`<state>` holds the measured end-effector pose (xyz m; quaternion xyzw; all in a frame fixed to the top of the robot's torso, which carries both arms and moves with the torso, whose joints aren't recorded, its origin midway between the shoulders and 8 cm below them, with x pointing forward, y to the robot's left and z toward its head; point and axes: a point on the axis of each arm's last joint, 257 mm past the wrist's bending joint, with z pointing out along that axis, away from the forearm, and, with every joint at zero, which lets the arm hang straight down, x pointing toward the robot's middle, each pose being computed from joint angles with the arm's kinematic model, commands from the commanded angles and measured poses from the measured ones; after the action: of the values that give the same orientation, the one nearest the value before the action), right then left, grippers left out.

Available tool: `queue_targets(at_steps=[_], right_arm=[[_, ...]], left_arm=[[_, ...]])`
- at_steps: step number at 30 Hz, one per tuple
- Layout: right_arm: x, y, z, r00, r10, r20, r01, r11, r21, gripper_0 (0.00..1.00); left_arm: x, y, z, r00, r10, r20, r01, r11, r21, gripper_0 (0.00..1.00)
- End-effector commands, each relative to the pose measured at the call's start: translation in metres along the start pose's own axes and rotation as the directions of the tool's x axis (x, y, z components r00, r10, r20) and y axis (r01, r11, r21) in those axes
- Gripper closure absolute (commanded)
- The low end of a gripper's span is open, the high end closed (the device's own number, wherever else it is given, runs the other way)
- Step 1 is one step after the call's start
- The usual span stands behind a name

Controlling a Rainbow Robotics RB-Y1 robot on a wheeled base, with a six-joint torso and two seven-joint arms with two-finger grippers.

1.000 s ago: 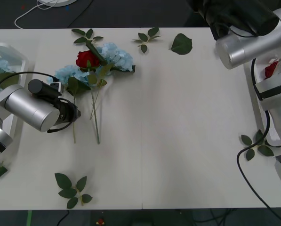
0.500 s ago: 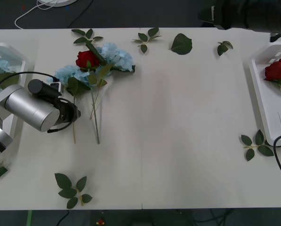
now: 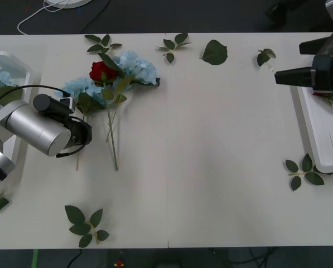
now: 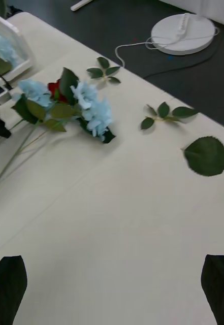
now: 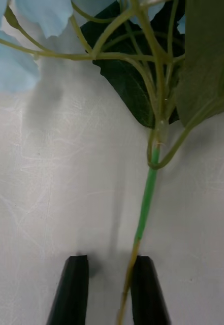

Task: Place the red flowers into the right box and the blue flowers into the left box. If a person shows an open palm, hand one flower to the person first, then continue sorting.

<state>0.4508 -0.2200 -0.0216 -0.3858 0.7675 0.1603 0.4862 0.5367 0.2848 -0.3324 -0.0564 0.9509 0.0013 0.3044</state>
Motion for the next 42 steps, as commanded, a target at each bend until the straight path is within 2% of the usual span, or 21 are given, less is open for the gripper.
queue_targets(at_steps=[1, 12, 13, 20, 24, 28, 33, 42], right_arm=[[0.005, 0.006, -0.033, 0.995, -0.095, -0.026, 0.093, 0.995, -0.044, 0.00], [0.031, 0.033, -0.044, 0.981, -0.193, -0.016, 0.188, 0.968, -0.165, 0.00], [0.033, 0.034, -0.044, 0.980, -0.198, -0.015, 0.193, 0.967, -0.169, 0.00], [0.032, 0.037, -0.043, 0.981, -0.194, 0.006, 0.192, 0.967, -0.167, 0.00], [0.033, 0.037, -0.043, 0.982, -0.190, 0.008, 0.189, 0.968, -0.165, 0.00], [0.033, 0.037, -0.043, 0.982, -0.190, 0.008, 0.189, 0.968, -0.165, 0.00], [0.033, 0.037, -0.043, 0.982, -0.190, 0.008, 0.189, 0.968, -0.165, 0.00], [0.033, 0.037, -0.043, 0.982, -0.190, 0.008, 0.189, 0.968, -0.165, 0.00]], left_arm=[[-0.025, -0.022, -0.009, 0.997, 0.060, 0.046, -0.062, 0.998, 0.034, 1.00], [-0.025, -0.022, -0.009, 0.997, 0.060, 0.046, -0.062, 0.998, 0.034, 1.00], [-0.001, -0.020, 0.001, 0.998, 0.063, 0.007, -0.063, 0.998, 0.027, 1.00], [-0.030, -0.027, -0.007, 0.996, 0.061, 0.072, -0.064, 0.997, 0.047, 1.00], [-0.045, -0.024, -0.018, 0.997, 0.047, 0.057, -0.048, 0.998, 0.027, 1.00], [-0.087, -0.014, -0.053, 0.997, 0.034, 0.076, -0.034, 0.999, -0.003, 1.00], [-0.120, 0.009, -0.100, 0.998, 0.032, 0.058, -0.031, 0.999, -0.020, 1.00], [-0.153, 0.045, -0.200, 0.996, 0.067, 0.056, -0.070, 0.997, 0.043, 1.00]])
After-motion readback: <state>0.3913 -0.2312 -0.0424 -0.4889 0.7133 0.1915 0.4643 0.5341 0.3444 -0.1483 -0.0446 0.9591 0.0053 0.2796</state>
